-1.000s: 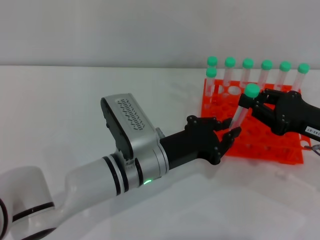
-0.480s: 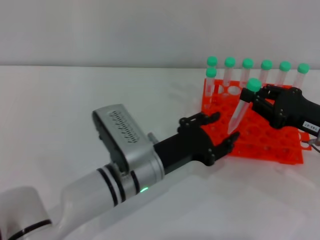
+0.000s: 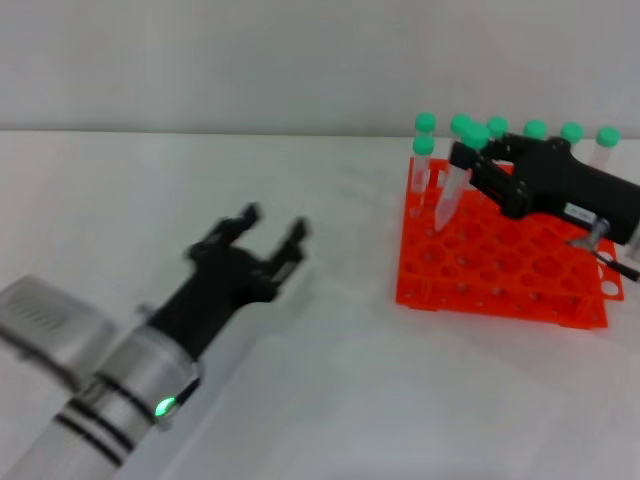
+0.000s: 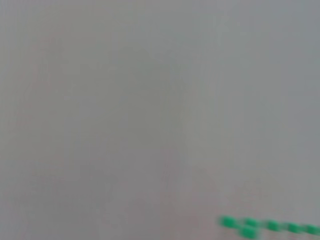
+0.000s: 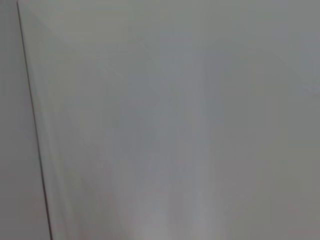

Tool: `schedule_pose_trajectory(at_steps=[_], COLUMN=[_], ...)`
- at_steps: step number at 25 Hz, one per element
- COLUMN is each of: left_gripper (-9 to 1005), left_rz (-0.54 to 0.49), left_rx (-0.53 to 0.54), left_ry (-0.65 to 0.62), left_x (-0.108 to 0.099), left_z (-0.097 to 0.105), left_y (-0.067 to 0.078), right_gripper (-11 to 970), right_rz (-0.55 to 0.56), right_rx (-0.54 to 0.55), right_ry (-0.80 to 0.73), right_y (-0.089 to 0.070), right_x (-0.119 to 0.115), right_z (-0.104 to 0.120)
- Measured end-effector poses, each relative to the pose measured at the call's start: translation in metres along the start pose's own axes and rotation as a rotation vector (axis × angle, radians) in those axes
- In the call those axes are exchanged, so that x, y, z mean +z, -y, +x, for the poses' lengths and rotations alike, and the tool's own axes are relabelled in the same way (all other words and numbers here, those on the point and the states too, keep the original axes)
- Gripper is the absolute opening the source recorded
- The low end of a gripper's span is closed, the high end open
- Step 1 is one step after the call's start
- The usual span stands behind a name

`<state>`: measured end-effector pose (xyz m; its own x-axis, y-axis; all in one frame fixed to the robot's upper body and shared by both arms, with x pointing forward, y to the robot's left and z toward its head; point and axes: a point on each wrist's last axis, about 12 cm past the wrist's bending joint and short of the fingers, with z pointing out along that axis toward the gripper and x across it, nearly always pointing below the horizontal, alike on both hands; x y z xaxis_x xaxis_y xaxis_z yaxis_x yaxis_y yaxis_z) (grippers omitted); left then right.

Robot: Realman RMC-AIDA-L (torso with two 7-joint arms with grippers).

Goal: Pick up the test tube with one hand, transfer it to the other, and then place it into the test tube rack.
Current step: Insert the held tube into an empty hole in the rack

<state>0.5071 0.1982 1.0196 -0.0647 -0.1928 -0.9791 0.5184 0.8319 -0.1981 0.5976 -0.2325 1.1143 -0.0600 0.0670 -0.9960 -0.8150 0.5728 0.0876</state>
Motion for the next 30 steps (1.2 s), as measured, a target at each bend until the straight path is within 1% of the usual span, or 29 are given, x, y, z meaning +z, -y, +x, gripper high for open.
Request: schedule_pose_trajectory(at_steps=[1, 5, 7, 10, 14, 18, 30], left_gripper=[667, 666, 666, 665, 663, 657, 656], left_rz=[-0.049, -0.148, -0.187, -0.232, -0.262, -0.278, -0.270], left_rx=[-0.028, -0.080, -0.097, -0.106, -0.114, -0.112, -0.111], left_ry=[0.005, 0.017, 0.032, 0.051, 0.057, 0.056, 0.056], left_x=[-0.008, -0.028, -0.038, -0.047, -0.052, -0.055, -0.051], left_z=[0.001, 0.003, 0.003, 0.003, 0.003, 0.004, 0.002], left_y=[-0.008, -0.028, -0.036, -0.043, -0.046, -0.049, -0.049], right_gripper=[200, 200, 200, 200, 201, 201, 200], right_rz=[-0.001, 0.036, 0.071, 0.122, 0.187, 0.221, 0.244], right_rx=[-0.006, -0.018, -0.027, -0.034, -0.064, -0.070, -0.092], right_ry=[-0.001, -0.018, -0.035, -0.034, -0.044, -0.051, -0.099], right_y=[0.001, 0.006, 0.011, 0.015, 0.017, 0.018, 0.020], right_x=[0.004, 0.015, 0.022, 0.026, 0.035, 0.039, 0.051], right_z=[-0.002, -0.005, -0.006, -0.006, -0.001, 0.001, 0.005])
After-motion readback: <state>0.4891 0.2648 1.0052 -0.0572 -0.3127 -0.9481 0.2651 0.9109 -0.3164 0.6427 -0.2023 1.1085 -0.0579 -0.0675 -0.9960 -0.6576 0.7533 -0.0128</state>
